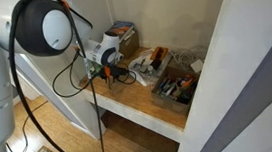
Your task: Remove a clear black pen from the cardboard box and put it on the counter top
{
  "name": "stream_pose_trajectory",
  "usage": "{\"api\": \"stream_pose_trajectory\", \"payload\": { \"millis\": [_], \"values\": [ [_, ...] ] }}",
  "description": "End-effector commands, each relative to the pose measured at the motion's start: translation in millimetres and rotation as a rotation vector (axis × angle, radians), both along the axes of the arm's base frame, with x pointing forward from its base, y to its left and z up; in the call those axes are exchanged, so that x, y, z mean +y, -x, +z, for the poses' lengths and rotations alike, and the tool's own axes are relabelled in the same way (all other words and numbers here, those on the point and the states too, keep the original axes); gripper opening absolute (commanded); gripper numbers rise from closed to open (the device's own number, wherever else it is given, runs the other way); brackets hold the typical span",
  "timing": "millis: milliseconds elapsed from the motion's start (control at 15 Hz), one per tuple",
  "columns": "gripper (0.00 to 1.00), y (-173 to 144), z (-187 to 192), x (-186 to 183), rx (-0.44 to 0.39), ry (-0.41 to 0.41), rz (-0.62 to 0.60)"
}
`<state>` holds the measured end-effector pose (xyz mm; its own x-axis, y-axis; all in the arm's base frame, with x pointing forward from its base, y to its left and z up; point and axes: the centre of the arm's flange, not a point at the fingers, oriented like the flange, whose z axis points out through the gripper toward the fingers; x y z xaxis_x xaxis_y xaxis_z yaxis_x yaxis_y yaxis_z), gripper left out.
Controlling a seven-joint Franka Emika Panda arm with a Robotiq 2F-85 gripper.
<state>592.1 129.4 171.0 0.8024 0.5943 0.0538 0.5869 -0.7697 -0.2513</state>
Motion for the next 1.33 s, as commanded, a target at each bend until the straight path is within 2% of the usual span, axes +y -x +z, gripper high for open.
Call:
{"api": "stream_pose_trajectory", "payload": {
  "millis": [0, 67, 200, 533, 667, 800, 867, 1267],
  "values": [
    [0.8, -7.3, 57.9, -27.6, -0.063, 0.024, -0.072],
    [0.88, -12.0, 70.9, -37.9, -0.072, 0.019, -0.113],
    [0.99, -20.8, 92.0, -59.3, -0.087, 0.053, -0.232],
    [1.0, -34.0, 128.8, -91.9, -0.106, 0.09, -0.536],
    [1.0, -33.7, 142.3, -97.3, -0.12, 0.086, -0.623],
    [1.0, -34.0, 154.0, -99.1, -0.152, 0.077, -0.63],
    [1.0, -36.0, 138.6, -103.4, -0.125, 0.062, -0.605],
    [1.0, -36.2, 150.2, -102.4, -0.14, 0.057, -0.619]
  ]
}}
